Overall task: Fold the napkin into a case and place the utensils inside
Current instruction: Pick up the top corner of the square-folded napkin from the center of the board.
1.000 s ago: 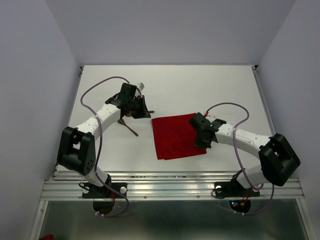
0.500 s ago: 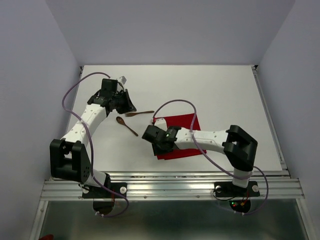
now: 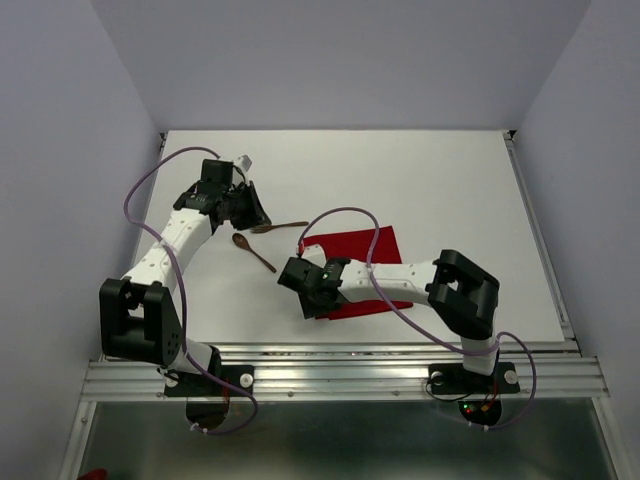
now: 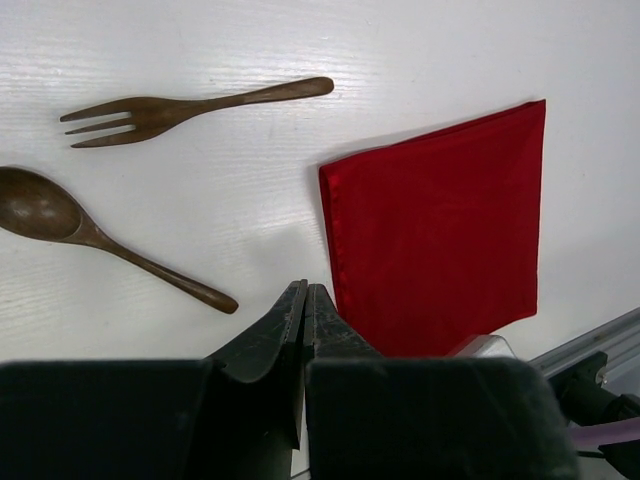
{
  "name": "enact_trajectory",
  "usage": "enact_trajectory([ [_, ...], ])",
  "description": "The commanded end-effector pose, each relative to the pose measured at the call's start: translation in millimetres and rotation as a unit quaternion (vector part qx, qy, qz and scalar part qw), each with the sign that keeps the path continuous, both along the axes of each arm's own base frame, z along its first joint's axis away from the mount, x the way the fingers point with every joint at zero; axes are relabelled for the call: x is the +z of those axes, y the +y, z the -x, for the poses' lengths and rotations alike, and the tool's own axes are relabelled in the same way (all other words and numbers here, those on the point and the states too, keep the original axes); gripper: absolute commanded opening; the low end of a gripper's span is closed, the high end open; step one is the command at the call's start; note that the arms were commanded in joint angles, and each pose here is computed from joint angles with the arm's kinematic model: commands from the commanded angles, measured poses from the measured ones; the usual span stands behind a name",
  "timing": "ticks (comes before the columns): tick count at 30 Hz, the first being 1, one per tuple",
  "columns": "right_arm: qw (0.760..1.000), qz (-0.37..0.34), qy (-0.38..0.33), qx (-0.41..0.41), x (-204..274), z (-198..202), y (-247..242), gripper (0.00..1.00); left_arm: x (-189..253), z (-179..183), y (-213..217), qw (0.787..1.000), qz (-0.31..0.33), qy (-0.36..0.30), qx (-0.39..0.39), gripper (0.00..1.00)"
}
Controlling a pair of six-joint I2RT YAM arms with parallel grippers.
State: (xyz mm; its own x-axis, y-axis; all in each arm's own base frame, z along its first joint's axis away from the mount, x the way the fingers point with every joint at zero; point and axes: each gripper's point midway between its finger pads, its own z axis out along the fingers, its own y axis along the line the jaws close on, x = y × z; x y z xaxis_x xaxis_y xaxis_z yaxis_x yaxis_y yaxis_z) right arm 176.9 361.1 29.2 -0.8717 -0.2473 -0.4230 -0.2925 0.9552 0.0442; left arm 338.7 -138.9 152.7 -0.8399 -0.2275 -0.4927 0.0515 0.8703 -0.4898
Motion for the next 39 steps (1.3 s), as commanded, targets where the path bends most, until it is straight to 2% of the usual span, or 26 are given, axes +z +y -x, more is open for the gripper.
enact_trajectory([
  [1, 1.000, -0.027, -0.012, -0.006, 7, -5, 12, 0.48, 5, 8, 1, 1.000, 0.003, -0.011, -0.010, 0.12],
  [6, 0.999, -0.037, -0.024, -0.018, 16, -7, 9, 0.47, 3, 8, 1, 1.000, 0.004, -0.009, -0.009, 0.12],
  [13, 0.999, -0.034, -0.021, -0.028, 14, -5, 3, 0.27, 6, 8, 0, 1.000, 0.008, -0.013, -0.007, 0.12],
  [27, 0.997, -0.043, -0.038, -0.049, 28, -10, -1, 0.14, 7, 8, 0, 1.000, 0.008, -0.015, -0.005, 0.12],
  [31, 0.996, -0.039, -0.051, -0.060, 31, -13, -6, 0.07, 14, 4, 1, 1.000, 0.010, -0.028, 0.000, 0.12],
  [39, 0.992, -0.043, -0.072, -0.097, 44, -38, -20, 0.04, 13, -2, 0, 1.000, 0.011, -0.028, 0.008, 0.11],
])
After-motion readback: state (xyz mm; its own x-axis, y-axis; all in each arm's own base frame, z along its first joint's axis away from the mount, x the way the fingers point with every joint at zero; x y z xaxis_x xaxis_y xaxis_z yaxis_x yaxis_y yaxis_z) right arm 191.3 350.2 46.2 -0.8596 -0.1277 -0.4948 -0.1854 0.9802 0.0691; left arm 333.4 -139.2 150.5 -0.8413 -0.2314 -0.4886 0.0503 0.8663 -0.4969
